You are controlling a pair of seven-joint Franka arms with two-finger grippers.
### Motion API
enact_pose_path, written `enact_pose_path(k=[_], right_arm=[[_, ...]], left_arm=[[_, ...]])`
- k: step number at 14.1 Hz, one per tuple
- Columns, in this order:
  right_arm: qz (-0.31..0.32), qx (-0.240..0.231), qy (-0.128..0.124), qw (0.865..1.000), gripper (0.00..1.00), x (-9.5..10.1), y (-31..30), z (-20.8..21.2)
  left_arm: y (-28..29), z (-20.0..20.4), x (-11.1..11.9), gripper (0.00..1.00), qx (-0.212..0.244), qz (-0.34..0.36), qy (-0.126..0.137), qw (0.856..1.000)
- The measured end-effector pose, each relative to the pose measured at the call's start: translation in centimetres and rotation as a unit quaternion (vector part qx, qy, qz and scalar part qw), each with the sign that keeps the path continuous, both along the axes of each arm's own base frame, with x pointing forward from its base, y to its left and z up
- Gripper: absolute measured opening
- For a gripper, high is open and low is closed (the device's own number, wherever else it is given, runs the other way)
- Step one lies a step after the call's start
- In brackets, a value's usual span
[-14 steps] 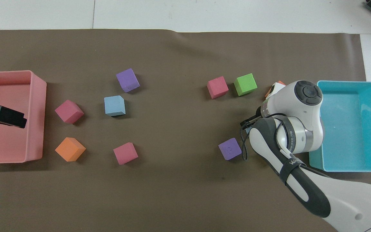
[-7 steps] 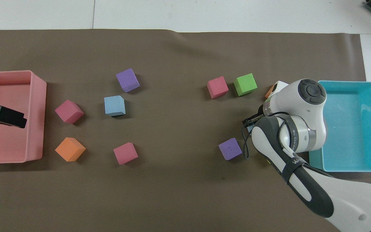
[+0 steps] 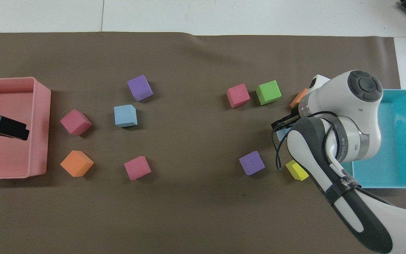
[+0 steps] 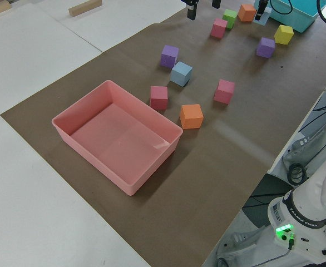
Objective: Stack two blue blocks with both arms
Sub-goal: 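Close the right gripper on the light blue cube and lift it, then carry the blue cube to the table center and set it down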
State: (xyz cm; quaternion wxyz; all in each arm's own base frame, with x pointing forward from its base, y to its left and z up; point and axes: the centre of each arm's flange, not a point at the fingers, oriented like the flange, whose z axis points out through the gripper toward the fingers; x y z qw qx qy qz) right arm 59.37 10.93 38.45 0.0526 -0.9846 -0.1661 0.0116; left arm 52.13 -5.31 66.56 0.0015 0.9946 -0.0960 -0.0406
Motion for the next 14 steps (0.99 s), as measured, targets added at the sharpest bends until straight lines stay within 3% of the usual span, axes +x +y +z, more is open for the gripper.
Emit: enact_pose_path(k=[3, 8, 14], right_arm=[[-0.026, 0.0, -0.003, 1.0, 0.58, 0.2, 1.9, 1.3], [-0.082, 0.005, -0.017, 0.996, 0.58, -1.0, 10.4, 1.9], [-0.146, 0.013, -0.021, 0.989, 0.58, -3.0, 23.2, -2.8]], left_arm=[[0.0, 0.0, 0.0, 1.0, 0.0, 0.0, 0.0, 1.0], [0.0, 0.0, 0.0, 1.0, 0.0, 0.0, 0.0, 1.0], [0.0, 0.0, 0.0, 1.0, 0.0, 0.0, 0.0, 1.0]])
